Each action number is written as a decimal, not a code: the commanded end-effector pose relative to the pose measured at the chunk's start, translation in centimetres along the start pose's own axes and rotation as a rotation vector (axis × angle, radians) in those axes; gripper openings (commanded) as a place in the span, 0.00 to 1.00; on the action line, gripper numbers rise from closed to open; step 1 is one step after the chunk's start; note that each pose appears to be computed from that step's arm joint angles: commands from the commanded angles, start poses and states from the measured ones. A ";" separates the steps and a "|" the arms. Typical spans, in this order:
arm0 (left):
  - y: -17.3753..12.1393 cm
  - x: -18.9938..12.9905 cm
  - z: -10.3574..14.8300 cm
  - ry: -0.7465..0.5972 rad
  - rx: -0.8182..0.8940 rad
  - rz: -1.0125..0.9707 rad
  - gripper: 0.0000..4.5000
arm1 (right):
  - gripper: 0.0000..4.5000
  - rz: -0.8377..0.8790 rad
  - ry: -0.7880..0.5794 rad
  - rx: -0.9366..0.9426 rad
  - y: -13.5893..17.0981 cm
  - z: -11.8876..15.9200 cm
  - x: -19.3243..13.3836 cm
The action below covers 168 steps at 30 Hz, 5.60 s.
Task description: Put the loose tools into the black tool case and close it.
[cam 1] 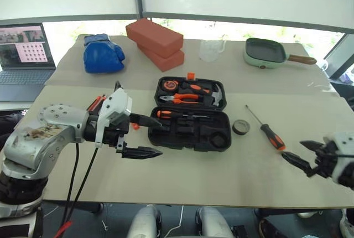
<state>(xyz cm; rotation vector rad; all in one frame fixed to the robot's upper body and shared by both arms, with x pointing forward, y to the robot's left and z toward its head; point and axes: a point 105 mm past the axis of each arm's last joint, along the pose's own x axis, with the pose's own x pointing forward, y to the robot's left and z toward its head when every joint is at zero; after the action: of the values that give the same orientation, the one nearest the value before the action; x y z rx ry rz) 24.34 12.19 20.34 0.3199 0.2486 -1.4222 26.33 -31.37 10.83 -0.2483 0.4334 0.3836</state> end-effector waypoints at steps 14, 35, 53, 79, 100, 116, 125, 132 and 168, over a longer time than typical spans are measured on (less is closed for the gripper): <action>1.2 -1.1 1.1 -0.026 0.055 0.125 1.00 | 0.31 -0.055 -0.001 0.052 -1.4 -1.0 3.7; 0.5 -3.2 -1.6 0.021 -0.029 0.247 1.00 | 0.24 0.702 -0.194 -0.729 11.4 12.1 10.4; 1.3 -3.1 -0.7 -0.003 0.011 0.297 1.00 | 0.46 0.720 -0.217 -0.756 11.8 12.8 12.7; 1.8 -2.6 -0.7 -0.005 0.027 0.286 1.00 | 0.01 0.698 -0.274 -0.521 14.3 13.3 13.7; 2.5 -2.2 -1.0 0.009 0.059 0.294 1.00 | 0.01 0.683 -0.131 -0.732 15.5 10.6 15.4; 3.3 -4.8 -3.7 0.021 -0.064 0.516 1.00 | 0.07 0.838 -0.480 -0.470 15.6 19.7 7.7; -2.8 -13.8 -13.0 0.163 -0.446 1.044 1.00 | 0.70 1.012 -0.503 -0.392 16.5 18.7 0.8; -2.3 -12.7 -11.7 0.136 -0.480 1.031 1.00 | 1.00 0.974 -0.490 -0.407 16.9 18.0 0.3; 12.6 1.3 -9.3 0.395 -1.175 0.998 0.84 | 1.00 0.701 -0.576 -0.357 18.3 16.0 -1.5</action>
<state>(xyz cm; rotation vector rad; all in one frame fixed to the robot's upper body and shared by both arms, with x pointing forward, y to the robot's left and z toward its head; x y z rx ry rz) 37.47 16.38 13.67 -0.2389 0.9520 -0.0686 24.02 -10.49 21.39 -0.2838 -0.0773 1.1776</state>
